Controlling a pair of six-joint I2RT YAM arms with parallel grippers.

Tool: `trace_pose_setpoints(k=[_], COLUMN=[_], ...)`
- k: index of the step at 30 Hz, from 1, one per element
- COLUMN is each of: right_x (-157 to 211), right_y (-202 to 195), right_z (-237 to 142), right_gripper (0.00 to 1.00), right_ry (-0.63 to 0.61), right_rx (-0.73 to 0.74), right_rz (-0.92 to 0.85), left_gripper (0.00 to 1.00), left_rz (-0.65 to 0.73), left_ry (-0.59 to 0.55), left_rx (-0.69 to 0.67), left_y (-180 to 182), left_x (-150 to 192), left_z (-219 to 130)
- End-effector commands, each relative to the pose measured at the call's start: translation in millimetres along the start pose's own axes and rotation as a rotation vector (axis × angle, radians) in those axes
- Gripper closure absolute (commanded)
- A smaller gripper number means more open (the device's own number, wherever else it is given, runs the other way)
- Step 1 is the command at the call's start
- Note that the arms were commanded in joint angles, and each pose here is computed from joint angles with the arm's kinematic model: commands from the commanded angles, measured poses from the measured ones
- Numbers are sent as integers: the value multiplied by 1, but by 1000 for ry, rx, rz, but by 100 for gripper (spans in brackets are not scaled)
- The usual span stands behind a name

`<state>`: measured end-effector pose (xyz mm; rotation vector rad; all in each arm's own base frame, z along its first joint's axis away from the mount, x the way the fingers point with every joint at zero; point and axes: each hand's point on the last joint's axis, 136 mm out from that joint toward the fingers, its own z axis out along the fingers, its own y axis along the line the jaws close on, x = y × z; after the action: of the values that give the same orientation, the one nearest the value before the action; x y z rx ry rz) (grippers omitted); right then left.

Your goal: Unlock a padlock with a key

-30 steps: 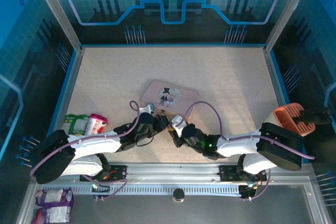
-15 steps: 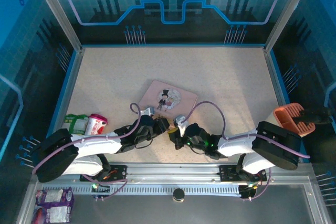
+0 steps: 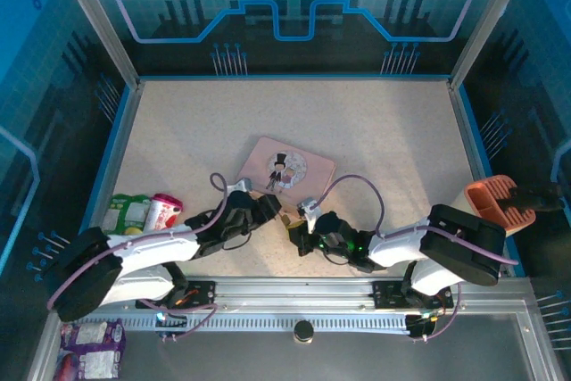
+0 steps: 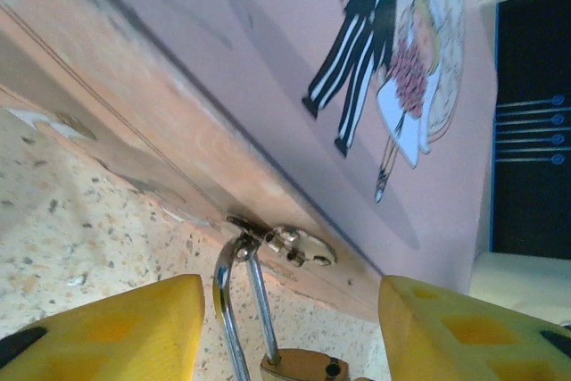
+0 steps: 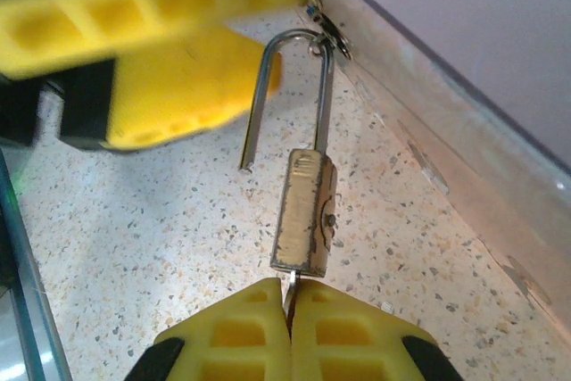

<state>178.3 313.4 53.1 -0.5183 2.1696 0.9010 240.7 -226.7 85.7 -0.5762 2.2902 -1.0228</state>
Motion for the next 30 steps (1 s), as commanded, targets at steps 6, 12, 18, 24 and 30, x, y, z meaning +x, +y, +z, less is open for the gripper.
trace_pose_setpoints(k=[6,12,18,24,30], right_x=[8,0,-15,-18,-18], right_y=[-39,-64,-96,-105,-105], right_z=[10,16,12,1,-7], right_gripper=[99,100,100,93,70], right_ry=[39,26,10,14,25], right_rx=[90,94,135,141,158], right_rz=[169,222,228,220,219], left_gripper=[36,33,31,30,30], left_rz=[208,334,356,337,355], left_ry=[-88,-19,3,5,-1], left_rx=[-118,-175,-208,-211,-197], left_y=[21,10,11,14,11], left_x=[-44,-74,-82,-82,-84], left_z=[-34,-43,-34,-27,-22])
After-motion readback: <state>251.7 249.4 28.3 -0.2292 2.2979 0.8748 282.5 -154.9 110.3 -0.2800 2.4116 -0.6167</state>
